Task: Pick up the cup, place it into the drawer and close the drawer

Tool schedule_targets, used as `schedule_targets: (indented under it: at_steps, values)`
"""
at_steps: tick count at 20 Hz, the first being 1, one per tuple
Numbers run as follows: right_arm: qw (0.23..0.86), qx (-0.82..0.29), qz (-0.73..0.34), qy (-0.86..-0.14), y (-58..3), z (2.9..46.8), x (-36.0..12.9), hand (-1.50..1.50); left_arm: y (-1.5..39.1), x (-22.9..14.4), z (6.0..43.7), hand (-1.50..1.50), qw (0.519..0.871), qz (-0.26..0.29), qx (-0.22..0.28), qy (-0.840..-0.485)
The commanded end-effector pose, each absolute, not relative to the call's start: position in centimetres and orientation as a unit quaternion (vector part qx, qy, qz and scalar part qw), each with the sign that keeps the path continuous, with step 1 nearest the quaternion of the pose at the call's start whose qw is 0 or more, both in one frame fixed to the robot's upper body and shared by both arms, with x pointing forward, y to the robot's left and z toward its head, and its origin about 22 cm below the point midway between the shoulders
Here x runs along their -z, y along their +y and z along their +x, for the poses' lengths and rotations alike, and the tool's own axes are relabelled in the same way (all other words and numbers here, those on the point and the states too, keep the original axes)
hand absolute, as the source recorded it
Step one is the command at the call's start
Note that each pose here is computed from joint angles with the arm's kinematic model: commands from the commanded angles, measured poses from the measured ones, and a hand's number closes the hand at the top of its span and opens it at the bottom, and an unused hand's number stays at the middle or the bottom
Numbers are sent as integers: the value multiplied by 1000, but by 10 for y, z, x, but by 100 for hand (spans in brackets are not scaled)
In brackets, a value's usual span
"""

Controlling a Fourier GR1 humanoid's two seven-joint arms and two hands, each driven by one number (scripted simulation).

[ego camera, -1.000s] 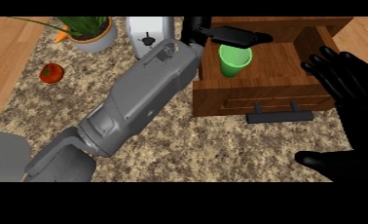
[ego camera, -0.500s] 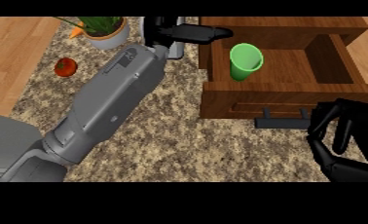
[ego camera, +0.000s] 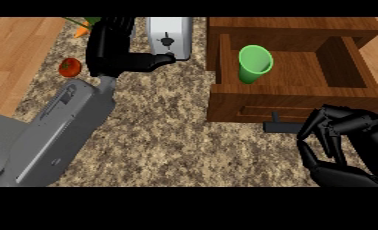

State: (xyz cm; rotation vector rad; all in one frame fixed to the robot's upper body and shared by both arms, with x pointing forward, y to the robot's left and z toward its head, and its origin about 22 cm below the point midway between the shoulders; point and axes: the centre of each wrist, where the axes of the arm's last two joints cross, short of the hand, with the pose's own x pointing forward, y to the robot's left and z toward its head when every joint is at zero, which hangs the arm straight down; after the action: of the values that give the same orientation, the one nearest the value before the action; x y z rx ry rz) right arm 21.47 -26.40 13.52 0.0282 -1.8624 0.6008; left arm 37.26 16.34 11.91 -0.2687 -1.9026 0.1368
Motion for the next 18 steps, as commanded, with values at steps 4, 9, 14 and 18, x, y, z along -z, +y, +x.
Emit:
schedule_targets:
  at_steps: [4,9,14,18]
  values:
    - [553,-325,-44,-766,-239,230,-115,150,229,-102,331,-150,572,-104,-68,-811]
    - [502,-458,-112,-725,-257,239,-94,150,245,-90,321,-150,575,-109,-76,-807]
    - [496,-487,-155,-702,-239,257,-48,150,277,-80,297,-150,577,-109,-76,-806]
    - [502,-494,-164,-691,-231,278,-27,-150,294,-66,278,-150,581,-103,-79,-804]
